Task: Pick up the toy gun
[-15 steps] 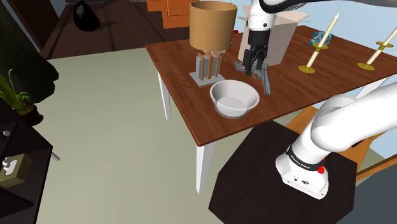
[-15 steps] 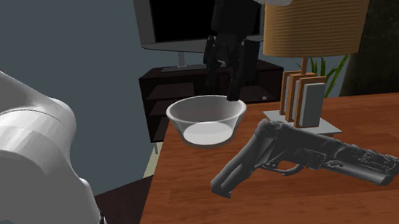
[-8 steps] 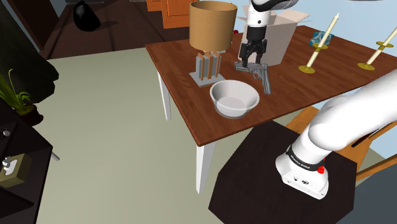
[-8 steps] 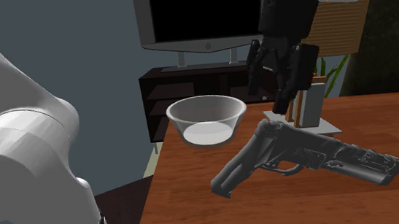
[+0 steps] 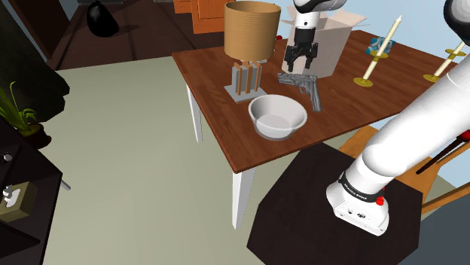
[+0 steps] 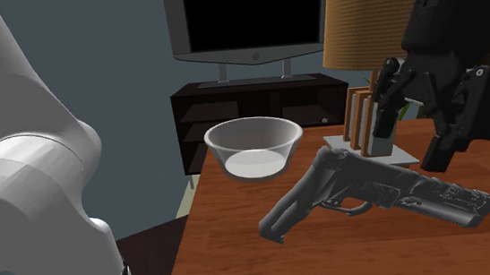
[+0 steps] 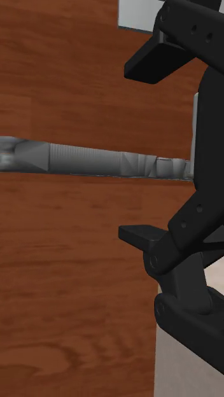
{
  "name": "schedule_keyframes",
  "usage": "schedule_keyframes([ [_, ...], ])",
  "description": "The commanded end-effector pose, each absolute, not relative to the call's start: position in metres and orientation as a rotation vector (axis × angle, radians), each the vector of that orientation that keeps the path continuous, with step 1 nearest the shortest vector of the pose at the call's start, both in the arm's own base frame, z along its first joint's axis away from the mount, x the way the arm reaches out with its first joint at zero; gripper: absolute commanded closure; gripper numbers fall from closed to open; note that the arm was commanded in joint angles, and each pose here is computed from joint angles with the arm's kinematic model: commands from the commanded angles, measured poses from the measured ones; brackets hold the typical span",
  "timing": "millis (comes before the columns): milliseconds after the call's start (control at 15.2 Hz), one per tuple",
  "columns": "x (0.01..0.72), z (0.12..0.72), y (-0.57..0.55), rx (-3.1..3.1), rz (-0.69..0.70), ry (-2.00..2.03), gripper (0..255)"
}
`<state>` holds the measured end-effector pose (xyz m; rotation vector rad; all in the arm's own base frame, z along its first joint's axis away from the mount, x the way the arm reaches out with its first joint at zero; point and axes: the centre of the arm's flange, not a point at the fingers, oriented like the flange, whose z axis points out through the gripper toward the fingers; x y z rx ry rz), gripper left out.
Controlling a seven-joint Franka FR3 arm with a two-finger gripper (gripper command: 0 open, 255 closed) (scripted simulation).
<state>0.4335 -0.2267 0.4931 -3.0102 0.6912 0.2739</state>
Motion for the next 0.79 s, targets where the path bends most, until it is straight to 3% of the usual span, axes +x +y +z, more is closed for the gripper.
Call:
schedule_keyframes([
  [0,0.436,0.484,-0.23,-3.008,0.273,0.709,0],
  [462,0.436,0.455,-0.23,-3.008,0.273,0.709,0],
  [528,0.436,0.455,-0.231,-3.008,0.273,0.709,255],
  [726,0.436,0.455,-0.231,-3.008,0.273,0.709,255],
])
